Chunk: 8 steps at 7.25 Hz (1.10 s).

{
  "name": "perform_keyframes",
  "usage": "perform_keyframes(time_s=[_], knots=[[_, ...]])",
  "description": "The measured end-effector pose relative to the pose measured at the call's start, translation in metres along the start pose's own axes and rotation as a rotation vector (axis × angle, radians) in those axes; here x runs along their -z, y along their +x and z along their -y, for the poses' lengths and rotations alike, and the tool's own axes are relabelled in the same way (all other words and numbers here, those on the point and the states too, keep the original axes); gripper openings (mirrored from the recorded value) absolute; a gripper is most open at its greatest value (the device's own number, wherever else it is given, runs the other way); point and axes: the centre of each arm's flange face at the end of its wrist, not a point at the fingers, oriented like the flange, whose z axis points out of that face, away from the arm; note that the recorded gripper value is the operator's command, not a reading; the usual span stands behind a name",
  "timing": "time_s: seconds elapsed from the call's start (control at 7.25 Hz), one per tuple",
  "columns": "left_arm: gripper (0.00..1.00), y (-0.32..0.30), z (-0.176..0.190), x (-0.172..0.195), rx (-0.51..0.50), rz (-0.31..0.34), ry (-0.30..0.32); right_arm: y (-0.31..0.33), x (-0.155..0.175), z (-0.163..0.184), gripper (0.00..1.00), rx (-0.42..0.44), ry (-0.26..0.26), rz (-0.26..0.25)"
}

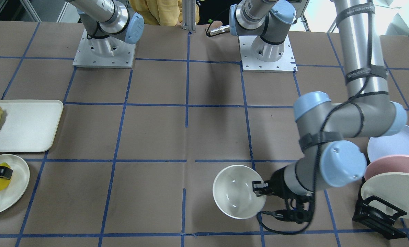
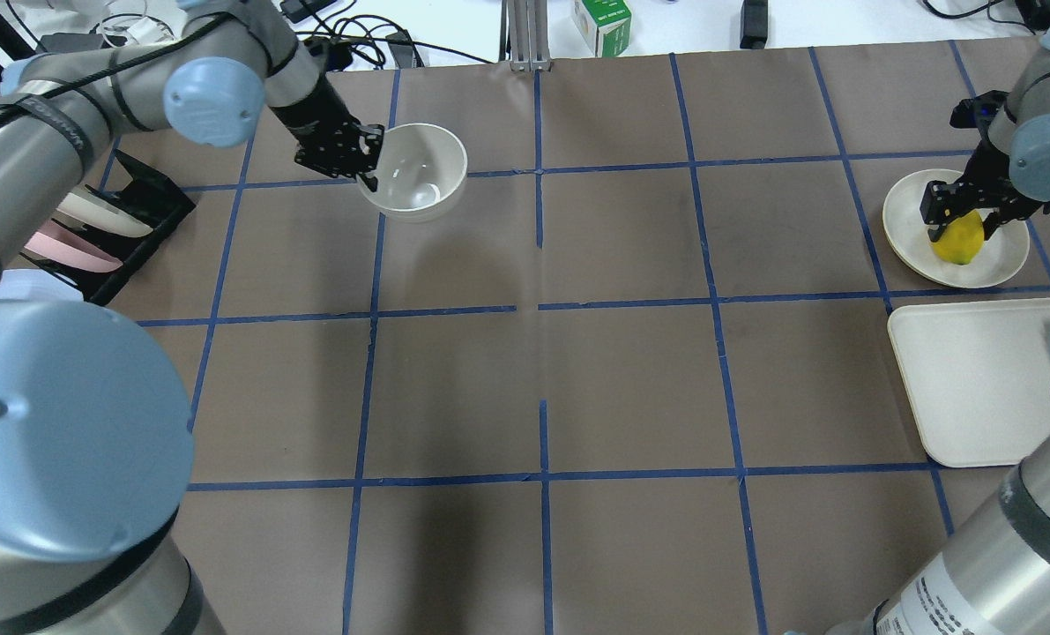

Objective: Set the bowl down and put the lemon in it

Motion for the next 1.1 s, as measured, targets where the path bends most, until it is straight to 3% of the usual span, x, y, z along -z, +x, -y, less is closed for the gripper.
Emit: perform_keyframes(time_s=[0.14,0.41,0.83,0.97,1.1], knots=[[0.0,0.039,-0.032,-0.018,0.009,0.004,-0.028,0.003,0.005,-0.001,0.0,0.027,-0.003,-0.015],[0.0,0.084,-0.083,-0.048,0.033,0.011,-0.003,0.001,0.043,-0.012,0.0,0.048,-0.002,-0.024],[0.0,0.115,-0.113,-0.08,0.039,0.014,0.01,-0.073,0.114,-0.039,0.0,0.038,-0.03,0.019],[0.77,0.119,-0.112,-0.087,0.035,0.011,0.03,-0.122,0.139,-0.049,0.0,0.022,-0.023,0.028],[0.84,0.12,-0.112,-0.09,0.035,0.013,0.044,-0.171,0.157,-0.058,0.0,0.011,-0.008,0.039]])
